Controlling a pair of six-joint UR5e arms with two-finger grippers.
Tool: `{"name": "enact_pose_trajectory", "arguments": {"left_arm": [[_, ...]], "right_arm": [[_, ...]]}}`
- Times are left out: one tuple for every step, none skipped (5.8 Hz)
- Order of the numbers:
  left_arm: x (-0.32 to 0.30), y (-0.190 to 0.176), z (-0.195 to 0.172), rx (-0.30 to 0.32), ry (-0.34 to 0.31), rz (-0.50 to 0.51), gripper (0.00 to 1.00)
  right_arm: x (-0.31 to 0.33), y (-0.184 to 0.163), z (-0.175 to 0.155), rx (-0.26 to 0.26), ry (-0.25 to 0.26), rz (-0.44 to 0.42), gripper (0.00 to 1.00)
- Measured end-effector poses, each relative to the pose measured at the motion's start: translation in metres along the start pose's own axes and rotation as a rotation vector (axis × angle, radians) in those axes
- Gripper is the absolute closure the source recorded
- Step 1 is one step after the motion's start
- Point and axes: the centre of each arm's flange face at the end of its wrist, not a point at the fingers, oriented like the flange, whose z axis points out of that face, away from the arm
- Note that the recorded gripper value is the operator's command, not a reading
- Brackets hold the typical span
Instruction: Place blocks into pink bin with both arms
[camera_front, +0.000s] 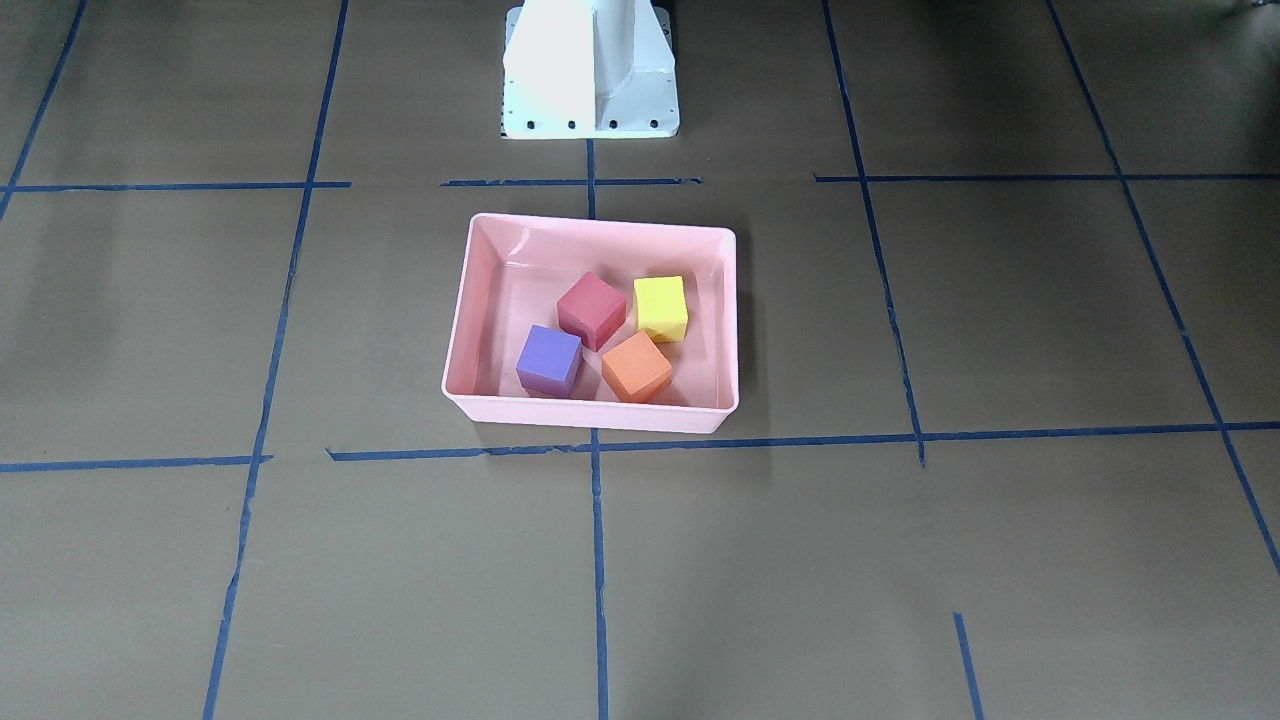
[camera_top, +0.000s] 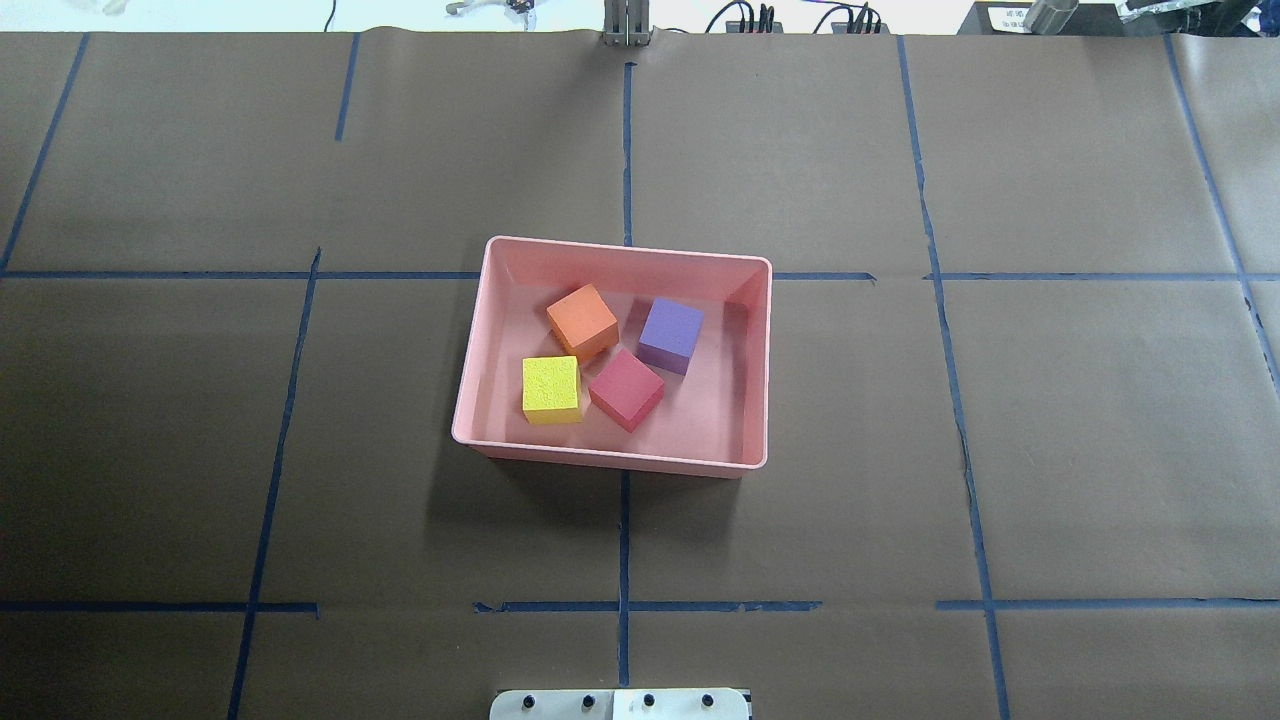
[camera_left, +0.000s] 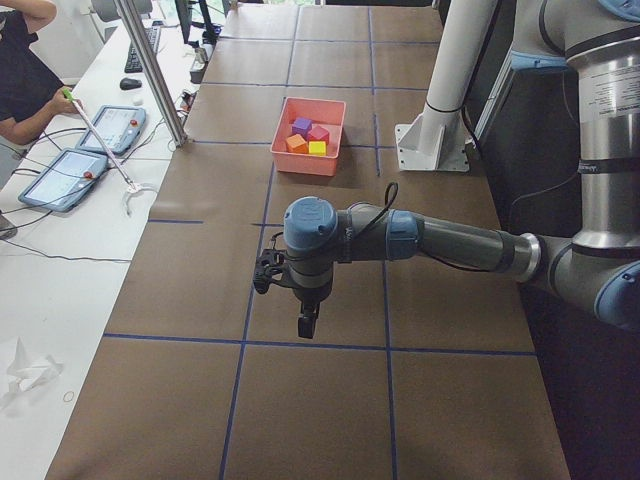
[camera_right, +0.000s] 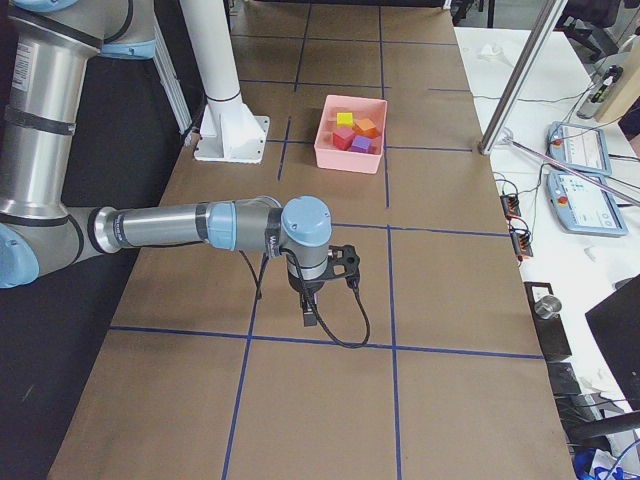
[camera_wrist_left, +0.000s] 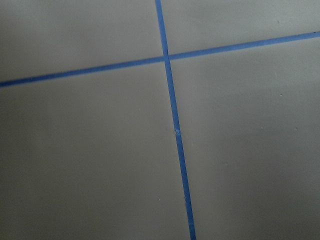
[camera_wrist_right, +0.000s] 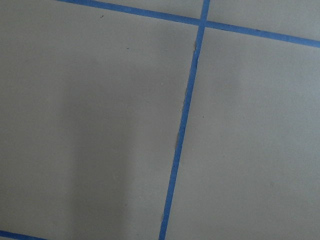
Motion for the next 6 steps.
{"name": "enact_pose_trajectory", "arguments": {"left_arm": [[-0.001,0.004,0.003,-0.009,0.004,-0.046,0.0],[-0.003,0.01,0.008,-0.019,0.007,-0.068,0.0],[-0.003,0.013,0.013,-0.031,0.009,-0.075,0.0],[0.002,0.012,0.018,-0.042,0.01,-0.061,0.0],[0.007,0.01,0.022,-0.052,0.01,-0.043,0.0],[0.009,0.009,0.024,-0.058,0.011,-0.041,0.0]], "right_arm": [[0.001,0.001,0.001,-0.003,-0.004,0.006,0.0],[0.001,0.001,0.002,-0.004,-0.006,0.01,0.0],[0.001,0.001,0.002,-0.003,-0.007,0.011,0.0],[0.001,0.001,0.003,-0.004,-0.007,0.011,0.0],[0.001,0.001,0.003,-0.005,-0.007,0.011,0.0],[0.001,0.001,0.003,-0.005,-0.007,0.011,0.0]]}}
